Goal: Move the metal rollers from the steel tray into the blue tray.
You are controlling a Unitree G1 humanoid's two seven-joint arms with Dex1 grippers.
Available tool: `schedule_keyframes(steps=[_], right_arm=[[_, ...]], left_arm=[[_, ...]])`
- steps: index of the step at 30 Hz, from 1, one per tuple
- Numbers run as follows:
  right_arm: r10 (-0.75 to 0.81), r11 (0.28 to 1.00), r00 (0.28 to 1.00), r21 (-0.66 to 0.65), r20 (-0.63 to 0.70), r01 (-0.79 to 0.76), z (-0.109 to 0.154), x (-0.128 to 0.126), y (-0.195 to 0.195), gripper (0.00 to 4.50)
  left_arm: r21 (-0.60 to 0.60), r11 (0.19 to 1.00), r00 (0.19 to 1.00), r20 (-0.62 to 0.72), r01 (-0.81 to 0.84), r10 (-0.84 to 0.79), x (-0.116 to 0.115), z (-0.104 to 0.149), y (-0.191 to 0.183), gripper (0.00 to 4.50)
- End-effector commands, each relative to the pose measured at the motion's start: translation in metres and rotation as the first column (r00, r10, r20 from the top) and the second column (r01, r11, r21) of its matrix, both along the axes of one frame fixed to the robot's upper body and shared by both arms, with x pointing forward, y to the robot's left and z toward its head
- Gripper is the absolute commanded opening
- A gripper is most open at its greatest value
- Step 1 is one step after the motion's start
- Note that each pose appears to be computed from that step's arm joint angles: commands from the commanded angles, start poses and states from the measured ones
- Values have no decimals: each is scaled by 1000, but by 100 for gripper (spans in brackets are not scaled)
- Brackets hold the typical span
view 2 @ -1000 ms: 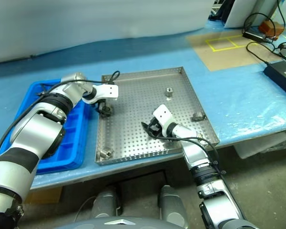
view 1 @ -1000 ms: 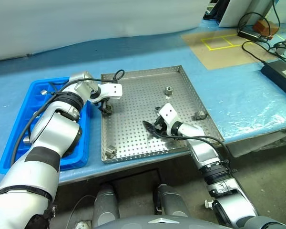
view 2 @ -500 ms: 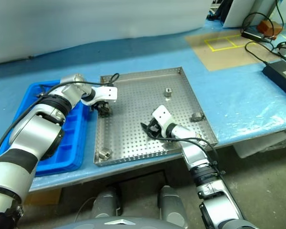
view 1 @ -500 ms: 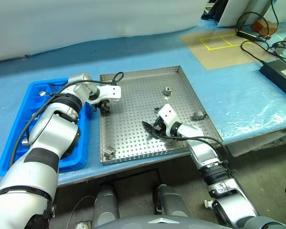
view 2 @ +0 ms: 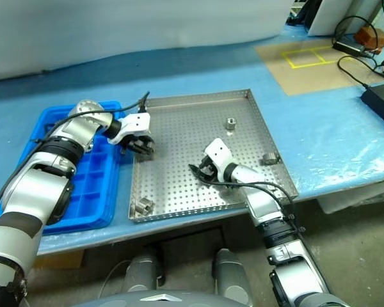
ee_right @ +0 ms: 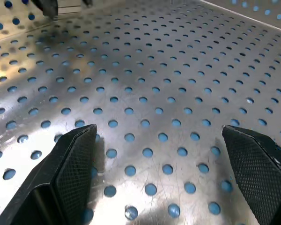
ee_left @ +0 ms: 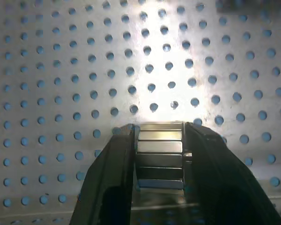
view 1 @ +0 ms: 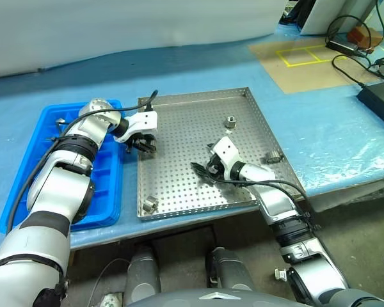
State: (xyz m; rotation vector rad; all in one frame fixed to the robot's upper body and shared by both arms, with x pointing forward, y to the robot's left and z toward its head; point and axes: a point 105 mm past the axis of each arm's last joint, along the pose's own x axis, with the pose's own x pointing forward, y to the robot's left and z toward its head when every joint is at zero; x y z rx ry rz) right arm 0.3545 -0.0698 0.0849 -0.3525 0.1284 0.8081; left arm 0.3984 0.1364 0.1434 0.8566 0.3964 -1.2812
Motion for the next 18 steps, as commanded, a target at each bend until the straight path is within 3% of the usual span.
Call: schedule_keyframes(steps=[1,9,13,18], right_arm=[[44,997,993,52,107,-50,43,4,4,450],[223,953,958,167,180,-253,111,-2,29,450],[388,905,905,113,172,-410,121,-14,50,450],[449,884,877,60,171,-464,118,-7,66,450]], left_arm=[[-183,982,996,83,38,-23,-4,37,-7,168],[-532,845,977,204,59,61,-37,87,-7,168],[-646,763,952,223,-17,210,-50,97,6,168],[-722,672,876,206,-164,435,-65,100,40,168]])
